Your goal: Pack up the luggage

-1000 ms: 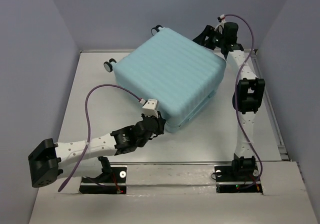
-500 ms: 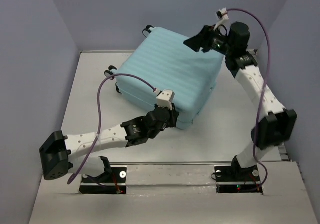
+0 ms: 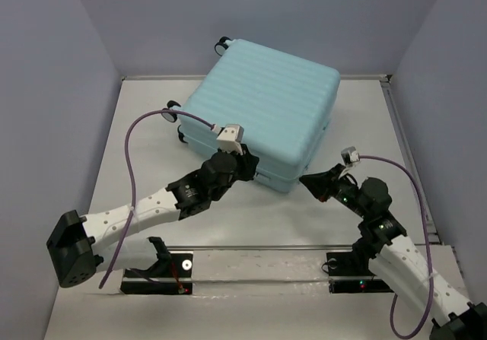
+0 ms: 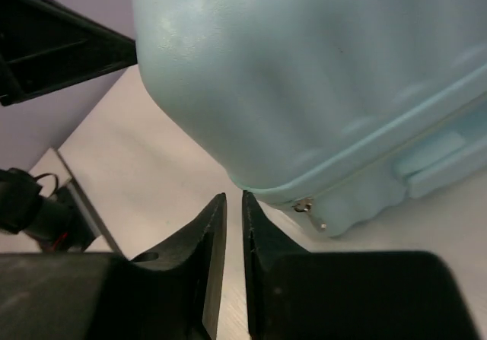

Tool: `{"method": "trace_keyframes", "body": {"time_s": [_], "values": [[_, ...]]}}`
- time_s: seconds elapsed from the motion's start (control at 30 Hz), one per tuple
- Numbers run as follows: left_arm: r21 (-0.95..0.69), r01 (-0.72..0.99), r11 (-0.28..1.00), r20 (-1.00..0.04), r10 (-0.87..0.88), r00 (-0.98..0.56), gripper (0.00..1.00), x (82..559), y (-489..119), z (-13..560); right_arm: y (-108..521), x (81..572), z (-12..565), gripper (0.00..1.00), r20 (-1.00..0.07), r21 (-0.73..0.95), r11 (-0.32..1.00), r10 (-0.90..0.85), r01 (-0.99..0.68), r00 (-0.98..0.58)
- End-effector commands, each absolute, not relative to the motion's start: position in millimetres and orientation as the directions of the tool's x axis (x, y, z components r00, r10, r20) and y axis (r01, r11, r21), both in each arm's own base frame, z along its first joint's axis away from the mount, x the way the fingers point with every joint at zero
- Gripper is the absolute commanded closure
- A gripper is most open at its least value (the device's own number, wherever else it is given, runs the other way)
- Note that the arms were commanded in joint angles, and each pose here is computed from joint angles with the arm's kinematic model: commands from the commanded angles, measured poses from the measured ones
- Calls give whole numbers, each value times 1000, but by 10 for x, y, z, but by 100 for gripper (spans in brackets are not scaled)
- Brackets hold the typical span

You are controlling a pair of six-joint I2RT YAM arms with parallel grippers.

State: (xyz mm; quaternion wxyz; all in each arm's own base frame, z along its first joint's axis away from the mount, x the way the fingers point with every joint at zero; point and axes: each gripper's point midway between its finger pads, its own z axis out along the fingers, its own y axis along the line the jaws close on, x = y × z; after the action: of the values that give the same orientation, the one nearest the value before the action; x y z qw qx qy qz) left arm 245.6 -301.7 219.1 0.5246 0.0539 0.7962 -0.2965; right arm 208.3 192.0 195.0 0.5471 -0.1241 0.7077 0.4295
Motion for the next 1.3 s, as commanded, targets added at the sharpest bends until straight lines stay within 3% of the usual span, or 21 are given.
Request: {"method": "trace_keyframes", "body": {"time_s": [0.0, 0.07, 0.17, 0.33, 0.5, 0.7, 1.27], "values": [[-467, 407, 785, -858, -292, -422, 73, 2349, -2821, 2345, 1660, 2161, 2001, 71, -877, 480, 697, 359, -534, -320], [-470, 403, 785, -848, -276, -453, 73, 2277, -2765, 2209, 1584, 2211, 1784, 62, -858, 500, 738, 355, -452, -370], [-494, 436, 753, -830, -258, -495, 72, 2166, -2827, 2089, 1520, 2266, 1534, 60, -833, 518, 772, 358, -368, -421], [-509, 512, 692, -824, -218, -523, 72, 2089, -3053, 2049, 1649, 2275, 1430, 57, -843, 499, 751, 306, -433, -442], [-489, 545, 681, -828, -165, -536, 72, 2083, -3236, 1926, 1629, 2366, 1500, 57, -888, 446, 758, 312, -476, -337], [-483, 550, 682, -824, -142, -548, 73, 2119, -3338, 1853, 1791, 2363, 1463, 57, -907, 411, 712, 258, -569, -332], [-469, 562, 681, -833, -131, -537, 73, 2217, -3496, 1924, 1906, 2466, 1441, 56, -930, 364, 688, 230, -628, -288]]}}
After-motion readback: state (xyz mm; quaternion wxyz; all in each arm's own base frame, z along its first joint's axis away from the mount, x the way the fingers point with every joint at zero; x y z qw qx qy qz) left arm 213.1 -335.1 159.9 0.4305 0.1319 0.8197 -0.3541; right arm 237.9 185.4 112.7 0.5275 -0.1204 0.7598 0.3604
